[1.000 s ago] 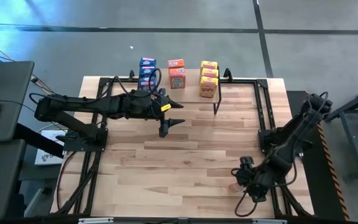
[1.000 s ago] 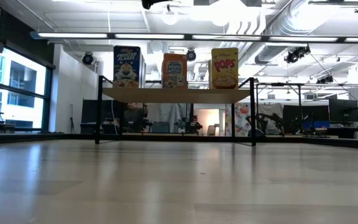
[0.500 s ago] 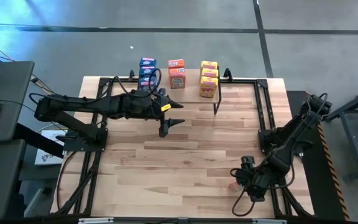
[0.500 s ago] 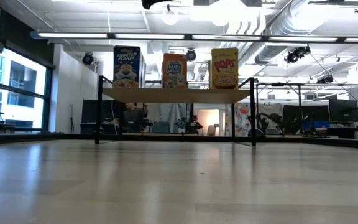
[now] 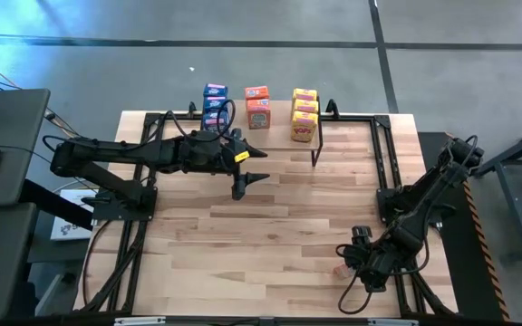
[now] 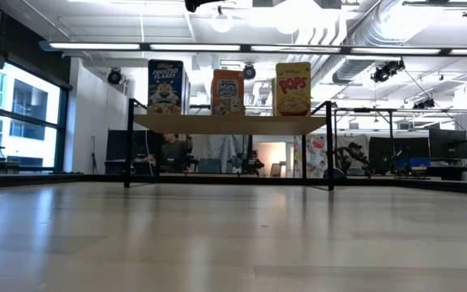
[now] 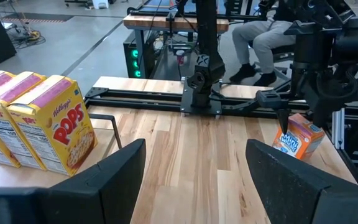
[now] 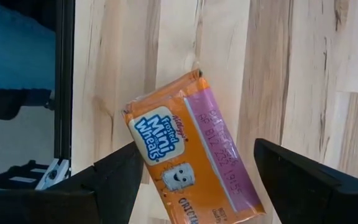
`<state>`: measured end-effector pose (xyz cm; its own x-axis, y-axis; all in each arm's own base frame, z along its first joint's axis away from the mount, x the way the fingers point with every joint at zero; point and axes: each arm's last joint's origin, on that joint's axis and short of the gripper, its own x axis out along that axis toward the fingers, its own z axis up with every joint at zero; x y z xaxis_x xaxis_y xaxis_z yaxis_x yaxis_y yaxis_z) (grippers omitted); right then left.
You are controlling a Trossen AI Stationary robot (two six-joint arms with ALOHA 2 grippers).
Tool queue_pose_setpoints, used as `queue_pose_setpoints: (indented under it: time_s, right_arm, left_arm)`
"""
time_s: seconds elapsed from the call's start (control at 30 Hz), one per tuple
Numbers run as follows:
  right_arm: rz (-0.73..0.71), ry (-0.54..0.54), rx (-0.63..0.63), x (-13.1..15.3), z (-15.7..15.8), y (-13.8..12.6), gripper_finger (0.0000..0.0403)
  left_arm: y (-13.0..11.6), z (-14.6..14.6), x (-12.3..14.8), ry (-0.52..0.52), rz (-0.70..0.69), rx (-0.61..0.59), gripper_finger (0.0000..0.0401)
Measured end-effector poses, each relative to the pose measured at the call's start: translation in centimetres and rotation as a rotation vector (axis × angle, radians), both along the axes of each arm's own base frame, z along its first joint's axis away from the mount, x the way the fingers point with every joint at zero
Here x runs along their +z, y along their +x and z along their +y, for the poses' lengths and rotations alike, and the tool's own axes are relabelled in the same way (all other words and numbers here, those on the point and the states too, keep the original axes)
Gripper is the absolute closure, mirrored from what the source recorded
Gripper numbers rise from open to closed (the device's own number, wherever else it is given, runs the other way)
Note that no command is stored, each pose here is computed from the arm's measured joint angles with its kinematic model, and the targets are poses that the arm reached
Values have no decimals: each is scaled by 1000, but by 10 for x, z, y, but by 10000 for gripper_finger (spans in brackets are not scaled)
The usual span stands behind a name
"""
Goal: Stack cereal on shelf
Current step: Put the orange cereal on the shelf aligned with the other orange cereal boxes
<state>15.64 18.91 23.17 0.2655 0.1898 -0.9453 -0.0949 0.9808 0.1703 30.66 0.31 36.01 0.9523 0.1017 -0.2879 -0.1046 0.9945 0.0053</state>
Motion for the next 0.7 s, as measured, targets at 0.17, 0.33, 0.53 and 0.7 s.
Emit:
queue_pose_setpoints:
  time_s: [0.17,0.33,0.53,0.7]
  right_arm:
    - [7,7,-4,0,0,0,134]
    - [11,10,-2,0,0,0,171]
    - [13,12,-2,0,0,0,202]
    - [13,12,-2,0,0,0,228]
  left_arm:
    - [0,0,0,0,0,0,132]
    - [0,0,0,1,0,0,132]
    - [0,0,0,1,0,0,132]
    - [0,0,0,1,0,0,132]
